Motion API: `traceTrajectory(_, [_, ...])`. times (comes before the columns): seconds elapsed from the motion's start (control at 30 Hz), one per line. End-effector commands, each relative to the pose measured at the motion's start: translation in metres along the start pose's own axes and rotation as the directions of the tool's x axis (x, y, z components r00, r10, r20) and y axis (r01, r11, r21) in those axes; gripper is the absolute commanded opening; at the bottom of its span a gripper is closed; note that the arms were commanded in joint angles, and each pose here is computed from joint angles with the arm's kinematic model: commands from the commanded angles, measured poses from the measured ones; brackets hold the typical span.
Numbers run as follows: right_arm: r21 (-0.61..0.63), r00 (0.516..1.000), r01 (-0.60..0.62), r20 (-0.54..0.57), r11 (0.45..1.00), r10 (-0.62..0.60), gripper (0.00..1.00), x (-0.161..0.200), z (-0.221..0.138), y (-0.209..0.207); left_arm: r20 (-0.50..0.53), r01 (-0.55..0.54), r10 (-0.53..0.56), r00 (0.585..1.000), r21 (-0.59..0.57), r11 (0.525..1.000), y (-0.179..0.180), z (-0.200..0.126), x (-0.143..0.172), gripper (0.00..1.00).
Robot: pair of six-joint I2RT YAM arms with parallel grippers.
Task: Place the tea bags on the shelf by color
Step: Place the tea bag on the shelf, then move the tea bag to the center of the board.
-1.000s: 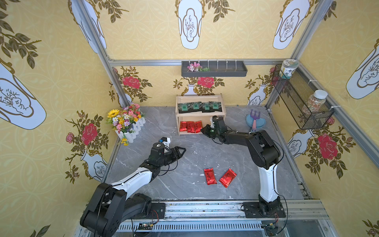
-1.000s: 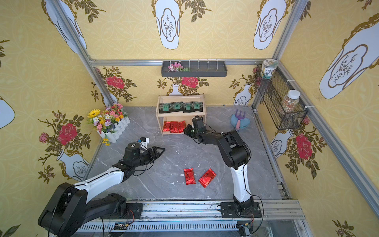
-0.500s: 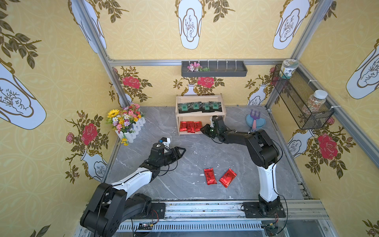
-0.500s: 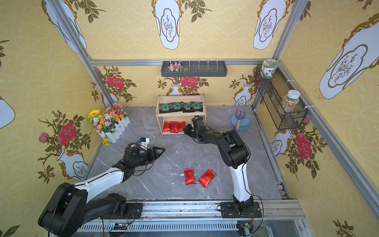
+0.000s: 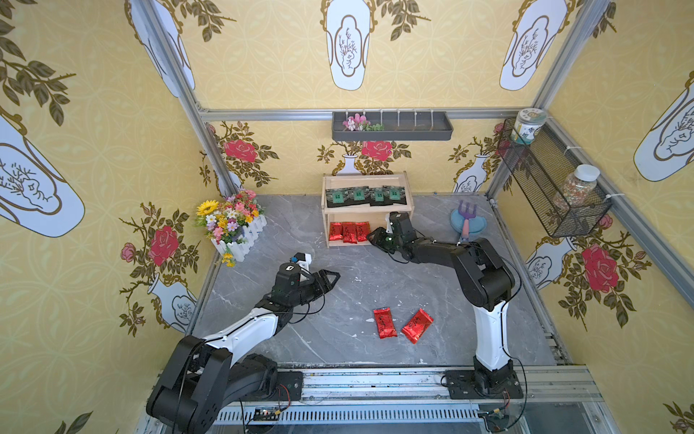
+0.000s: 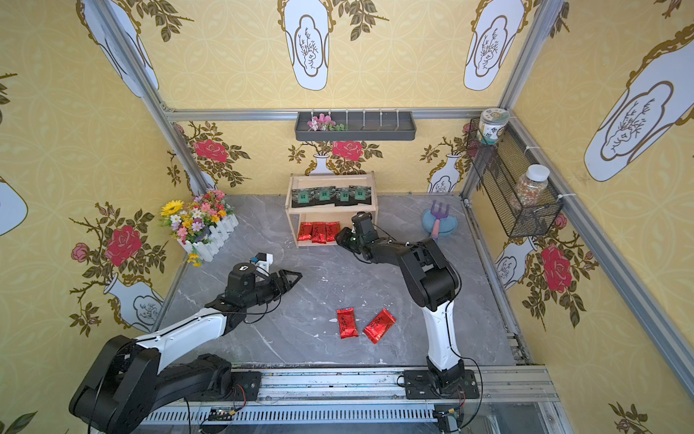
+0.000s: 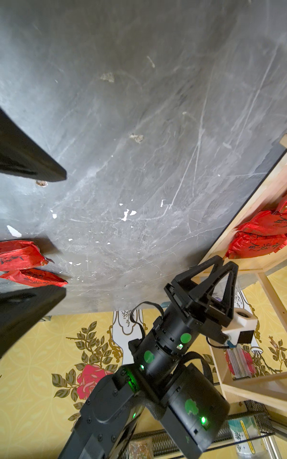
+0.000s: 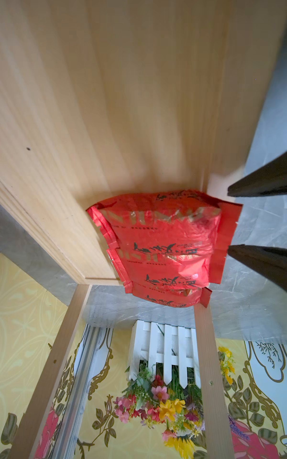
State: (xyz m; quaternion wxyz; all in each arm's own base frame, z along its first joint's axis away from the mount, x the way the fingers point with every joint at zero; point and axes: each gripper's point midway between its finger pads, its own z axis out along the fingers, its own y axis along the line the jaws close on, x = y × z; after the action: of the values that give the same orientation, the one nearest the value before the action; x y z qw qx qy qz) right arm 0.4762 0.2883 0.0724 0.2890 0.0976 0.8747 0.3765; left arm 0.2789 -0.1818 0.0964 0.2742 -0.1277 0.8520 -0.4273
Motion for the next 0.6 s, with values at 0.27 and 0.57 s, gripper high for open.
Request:
traceTrajectory(0.27, [0.059,0.99,0.14,-0.035,0.988,-0.138,0.46,0.034,-0.041,0.011,0.014,-0.042,0.042,0.999,0.015,0.999,-0.006,-0.005,0.003,0.72])
traceTrajectory(0.57, [0.261,0.942,0.322,-0.188,0.91,-0.279,0.49,0.103,-0.101,-0.002,-0.015,-0.084,0.084,0.996,-0.055,0.995,-0.006,0.004,0.026,0.71])
